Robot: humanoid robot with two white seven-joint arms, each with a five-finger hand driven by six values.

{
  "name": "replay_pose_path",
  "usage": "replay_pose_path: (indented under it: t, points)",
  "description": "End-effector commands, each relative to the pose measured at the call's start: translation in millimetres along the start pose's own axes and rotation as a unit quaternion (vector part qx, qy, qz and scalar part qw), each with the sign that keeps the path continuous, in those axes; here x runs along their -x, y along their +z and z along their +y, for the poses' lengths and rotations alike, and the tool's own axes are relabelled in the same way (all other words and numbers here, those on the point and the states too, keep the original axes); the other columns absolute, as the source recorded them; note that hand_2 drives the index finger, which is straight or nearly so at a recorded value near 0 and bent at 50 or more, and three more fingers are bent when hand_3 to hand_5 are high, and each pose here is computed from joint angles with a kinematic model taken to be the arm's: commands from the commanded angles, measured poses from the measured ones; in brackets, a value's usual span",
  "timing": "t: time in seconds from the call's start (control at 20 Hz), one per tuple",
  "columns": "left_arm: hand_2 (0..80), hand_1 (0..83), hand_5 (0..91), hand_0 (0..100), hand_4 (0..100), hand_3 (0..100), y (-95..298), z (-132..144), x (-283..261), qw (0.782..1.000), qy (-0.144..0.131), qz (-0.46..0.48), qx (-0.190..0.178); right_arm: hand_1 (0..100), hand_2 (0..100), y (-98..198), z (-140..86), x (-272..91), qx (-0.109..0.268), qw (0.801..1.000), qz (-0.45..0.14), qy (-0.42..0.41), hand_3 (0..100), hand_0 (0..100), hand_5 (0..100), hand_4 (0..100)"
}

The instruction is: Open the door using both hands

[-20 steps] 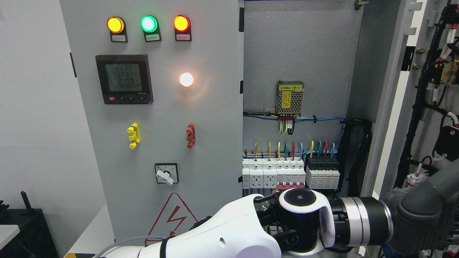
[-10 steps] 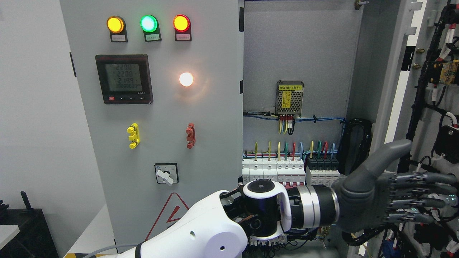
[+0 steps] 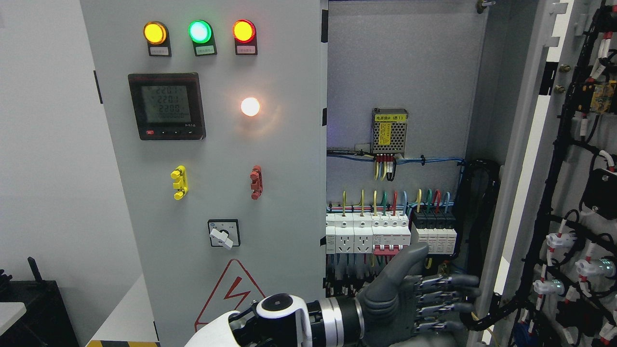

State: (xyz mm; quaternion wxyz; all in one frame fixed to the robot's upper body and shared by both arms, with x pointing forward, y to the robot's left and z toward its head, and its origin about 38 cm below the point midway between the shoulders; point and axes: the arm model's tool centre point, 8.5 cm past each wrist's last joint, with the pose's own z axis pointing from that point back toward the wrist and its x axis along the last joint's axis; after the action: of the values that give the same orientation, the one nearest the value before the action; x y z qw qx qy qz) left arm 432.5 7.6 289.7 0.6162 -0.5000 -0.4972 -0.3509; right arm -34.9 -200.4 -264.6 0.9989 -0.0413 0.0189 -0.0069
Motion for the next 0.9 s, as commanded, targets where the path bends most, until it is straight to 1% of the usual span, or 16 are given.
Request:
replay_pose_path:
  t: [0.0, 0.2, 0.45, 0.6, 0.75, 0.85]
  points:
    - [0.0, 0.0, 0.0, 0, 4, 0, 111, 27, 44, 0.996, 0.005, 0.037, -0.08, 0, 0, 0, 0, 0, 0.0, 1.0, 0.0, 0.0, 0, 0, 0, 0]
    - [0.0, 0.0, 0.0, 0, 4, 0, 153, 22, 68, 0.994, 0.017, 0.066, -0.087, 0, 0, 0, 0, 0, 0.0, 1.0, 0.0, 0.0, 0, 0, 0, 0]
    - [0.0, 0.0, 0.0, 0, 4, 0, 197, 28, 106, 0.986, 0.044, 0.107, -0.124, 0, 0, 0, 0, 0, 0.0, 1.0, 0.0, 0.0, 0, 0, 0, 0]
    - [0.0, 0.0, 0.0, 0, 4, 0, 223, 25, 143, 0.978, 0.047, 0.144, -0.147, 0, 0, 0, 0, 0, 0.0, 1.0, 0.0, 0.0, 0, 0, 0, 0]
    - [0.0, 0.0, 0.0, 0, 4, 0, 250, 14, 191, 0.969, 0.062, 0.169, -0.17, 0, 0, 0, 0, 0, 0.0, 1.0, 0.0, 0.0, 0, 0, 0, 0]
    - [0.0, 0.0, 0.0, 0, 4, 0, 269, 1, 223, 0.965, 0.051, 0.182, -0.18, 0, 0, 0, 0, 0, 0.0, 1.0, 0.0, 0.0, 0, 0, 0, 0]
